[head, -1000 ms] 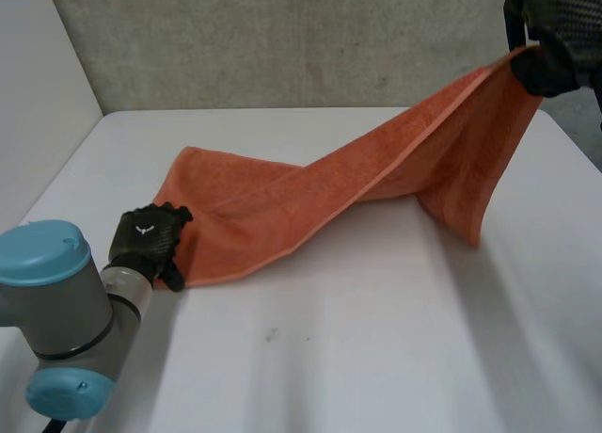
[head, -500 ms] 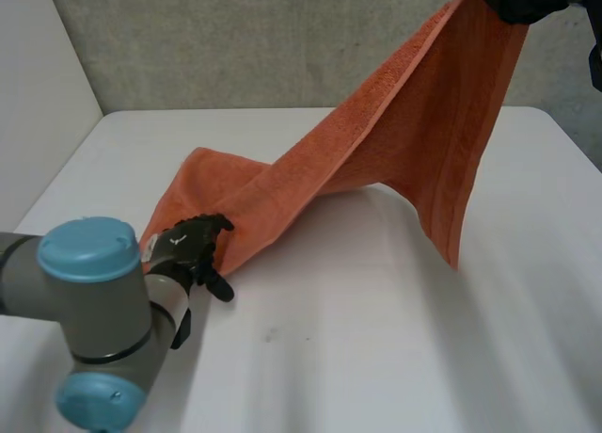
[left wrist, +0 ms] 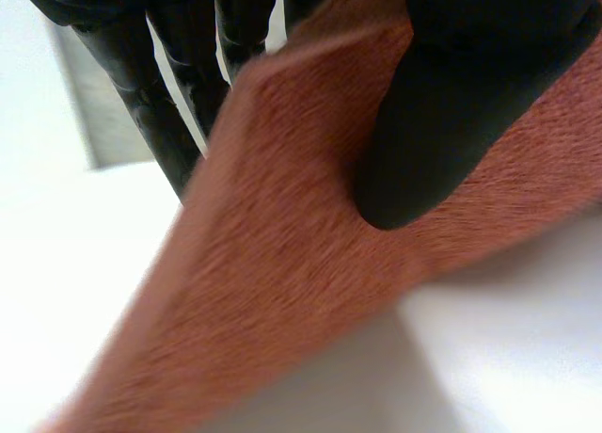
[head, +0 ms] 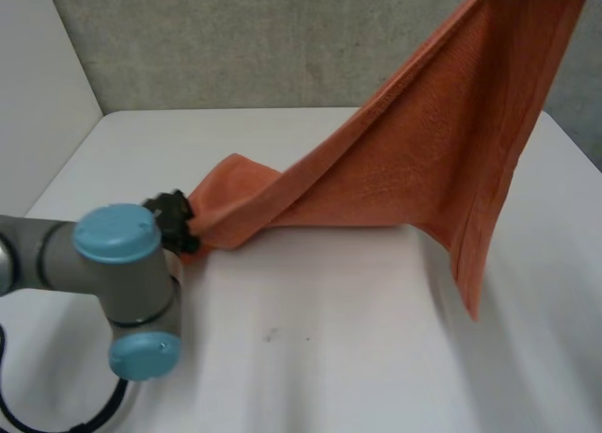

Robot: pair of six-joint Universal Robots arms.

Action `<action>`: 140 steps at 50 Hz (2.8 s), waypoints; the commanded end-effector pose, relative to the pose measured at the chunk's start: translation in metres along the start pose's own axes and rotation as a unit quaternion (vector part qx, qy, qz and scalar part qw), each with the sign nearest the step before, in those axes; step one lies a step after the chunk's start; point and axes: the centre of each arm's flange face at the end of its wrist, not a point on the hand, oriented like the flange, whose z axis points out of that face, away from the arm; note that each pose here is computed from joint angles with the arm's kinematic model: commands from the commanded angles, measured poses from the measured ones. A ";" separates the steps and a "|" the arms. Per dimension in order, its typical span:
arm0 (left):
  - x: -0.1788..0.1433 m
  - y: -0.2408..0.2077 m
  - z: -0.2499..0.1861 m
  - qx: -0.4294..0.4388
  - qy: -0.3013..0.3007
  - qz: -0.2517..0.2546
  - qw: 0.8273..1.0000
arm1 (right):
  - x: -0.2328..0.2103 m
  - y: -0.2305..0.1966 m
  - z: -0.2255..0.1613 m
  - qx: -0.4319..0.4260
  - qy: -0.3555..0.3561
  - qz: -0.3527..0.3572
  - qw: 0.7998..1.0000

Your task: Fold the laundry

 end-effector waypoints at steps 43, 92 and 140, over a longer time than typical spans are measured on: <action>-0.049 -0.111 0.062 0.085 -0.015 0.322 0.943 | 0.003 0.246 0.046 -0.273 -0.055 -0.156 0.948; -0.060 0.000 0.029 0.055 0.042 0.308 0.949 | -0.024 0.289 -0.034 -0.278 -0.045 -0.086 0.956; -0.108 -0.031 -0.037 -0.057 -0.030 0.305 0.950 | -0.001 0.281 -0.081 -0.435 -0.126 -0.115 0.884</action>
